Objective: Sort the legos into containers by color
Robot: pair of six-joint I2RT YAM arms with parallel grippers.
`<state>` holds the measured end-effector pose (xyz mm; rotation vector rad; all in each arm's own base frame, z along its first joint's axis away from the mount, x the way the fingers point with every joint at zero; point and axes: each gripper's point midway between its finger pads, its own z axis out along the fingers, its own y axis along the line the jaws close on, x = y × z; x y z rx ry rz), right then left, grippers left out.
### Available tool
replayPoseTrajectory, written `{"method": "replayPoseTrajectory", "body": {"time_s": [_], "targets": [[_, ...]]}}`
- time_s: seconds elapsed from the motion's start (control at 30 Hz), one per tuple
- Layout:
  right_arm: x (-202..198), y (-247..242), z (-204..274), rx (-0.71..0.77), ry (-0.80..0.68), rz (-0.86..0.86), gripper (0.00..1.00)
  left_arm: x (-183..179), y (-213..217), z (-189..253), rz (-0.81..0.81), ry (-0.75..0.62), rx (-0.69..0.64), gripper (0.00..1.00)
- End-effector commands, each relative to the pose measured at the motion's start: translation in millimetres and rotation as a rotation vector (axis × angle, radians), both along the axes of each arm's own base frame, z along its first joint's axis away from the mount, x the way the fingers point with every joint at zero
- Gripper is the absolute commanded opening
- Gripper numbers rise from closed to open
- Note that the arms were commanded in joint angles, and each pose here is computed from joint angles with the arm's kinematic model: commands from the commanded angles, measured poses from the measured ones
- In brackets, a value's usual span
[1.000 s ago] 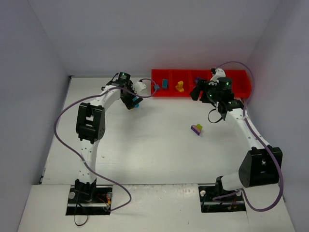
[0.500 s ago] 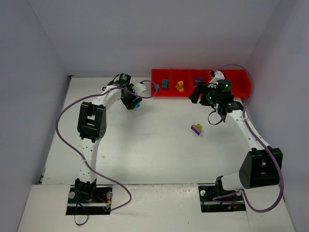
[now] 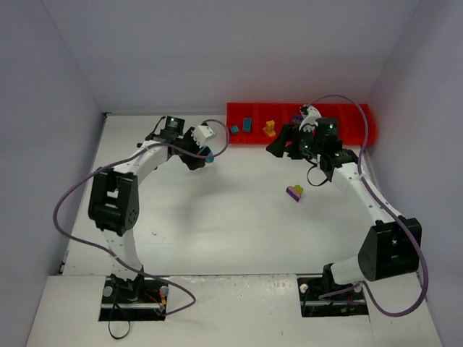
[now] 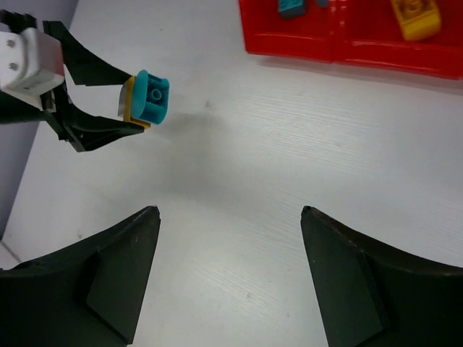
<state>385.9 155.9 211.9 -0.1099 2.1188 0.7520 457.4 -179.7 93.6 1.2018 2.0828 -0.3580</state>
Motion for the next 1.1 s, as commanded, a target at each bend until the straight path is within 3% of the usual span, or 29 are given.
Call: {"method": "replayPoseTrajectory", "body": {"time_s": [0.0,0.03,0.23,0.47,0.83,0.93,1.03,1.07], "targets": [[-4,40,46,0.113,-0.066,0.134,0.77,-1,-28,106,-0.042,-0.295,-0.210,0.22],[-5,47,48,0.122,-0.063,0.151,0.78,-7,-29,133,-0.047,-0.368,-0.234,0.22],[-22,101,63,0.174,-0.047,0.287,0.84,-55,-46,174,-0.076,-0.517,-0.257,0.22],[-34,144,74,0.200,-0.055,0.372,0.84,-101,-60,188,-0.098,-0.549,-0.284,0.22],[-48,175,67,0.205,-0.042,0.423,0.81,-126,-67,200,-0.105,-0.570,-0.308,0.22],[-50,179,67,0.200,-0.049,0.420,0.73,-129,-68,194,-0.109,-0.557,-0.299,0.22],[-48,179,69,0.190,-0.068,0.413,0.55,-129,-68,187,-0.106,-0.542,-0.291,0.22],[-48,177,70,0.188,-0.076,0.407,0.41,-127,-67,181,-0.092,-0.529,-0.282,0.21]]}}
